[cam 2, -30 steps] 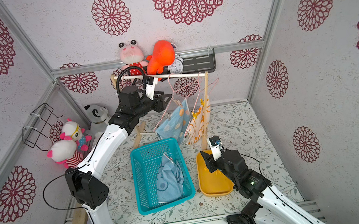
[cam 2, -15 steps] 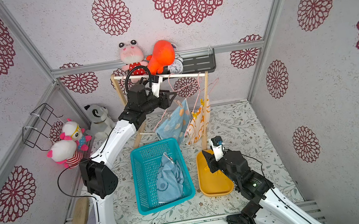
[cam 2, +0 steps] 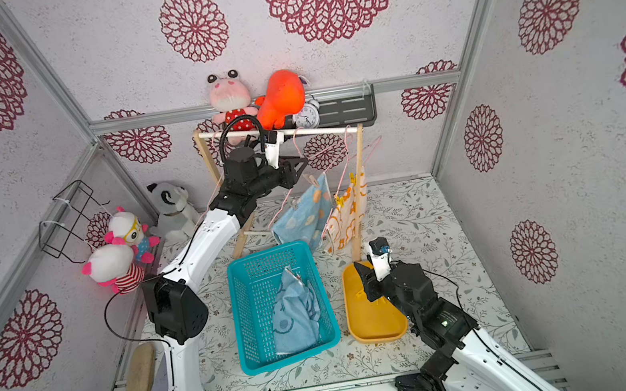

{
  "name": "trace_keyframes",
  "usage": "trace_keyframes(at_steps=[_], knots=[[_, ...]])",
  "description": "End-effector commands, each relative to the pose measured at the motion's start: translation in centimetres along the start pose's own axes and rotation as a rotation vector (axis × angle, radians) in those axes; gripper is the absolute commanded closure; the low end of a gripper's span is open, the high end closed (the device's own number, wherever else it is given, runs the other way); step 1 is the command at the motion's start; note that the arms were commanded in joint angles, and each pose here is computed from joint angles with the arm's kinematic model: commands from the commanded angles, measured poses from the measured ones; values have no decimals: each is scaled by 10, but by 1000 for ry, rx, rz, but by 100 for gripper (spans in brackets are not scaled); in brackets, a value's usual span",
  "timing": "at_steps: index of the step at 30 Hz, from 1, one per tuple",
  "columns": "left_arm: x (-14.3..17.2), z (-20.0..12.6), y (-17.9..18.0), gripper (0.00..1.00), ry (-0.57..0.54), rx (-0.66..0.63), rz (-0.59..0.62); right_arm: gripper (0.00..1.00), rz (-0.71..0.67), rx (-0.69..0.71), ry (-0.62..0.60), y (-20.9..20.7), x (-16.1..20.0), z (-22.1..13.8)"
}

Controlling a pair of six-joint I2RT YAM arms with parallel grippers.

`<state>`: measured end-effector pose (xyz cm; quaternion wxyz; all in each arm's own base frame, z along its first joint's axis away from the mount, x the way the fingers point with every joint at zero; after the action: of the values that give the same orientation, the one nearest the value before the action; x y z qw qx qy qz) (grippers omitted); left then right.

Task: Remove the clothespins securing towels to the hanger
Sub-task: Pick up the hanger from the clothesline.

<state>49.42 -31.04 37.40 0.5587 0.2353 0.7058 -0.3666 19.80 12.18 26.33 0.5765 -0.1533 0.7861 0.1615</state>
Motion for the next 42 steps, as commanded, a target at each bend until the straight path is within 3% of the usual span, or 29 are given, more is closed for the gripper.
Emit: trace_keyframes(at_steps=[1, 13, 23, 33, 41, 42], knots=[[-12, 1, -7, 72, -40, 36, 0, 60, 23, -3, -43, 0, -10, -4], [-10, 4, -10, 79, -55, 78, -7, 61, 32, 3, -44, -2, -7, -5], [-10, 1, -13, 94, -48, 72, 6, 62, 33, 3, -49, -2, -7, -7], [-24, -18, -13, 100, -28, -80, 88, 63, 28, -1, -44, -1, -9, -4], [-38, -47, -9, 100, -12, -259, 167, 63, 23, -17, -44, 2, -13, 0], [-54, -62, -18, 100, -42, -269, 183, 63, 23, -19, -44, 2, -14, 0]])
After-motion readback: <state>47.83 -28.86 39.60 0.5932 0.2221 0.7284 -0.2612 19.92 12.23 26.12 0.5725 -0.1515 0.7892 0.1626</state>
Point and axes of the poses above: each gripper's point midway between its finger pads, its own z axis out along the fingers, its own y axis along the line the jaws close on, x = y × z, the point moved 6 cm from there along -z, back along the fingers
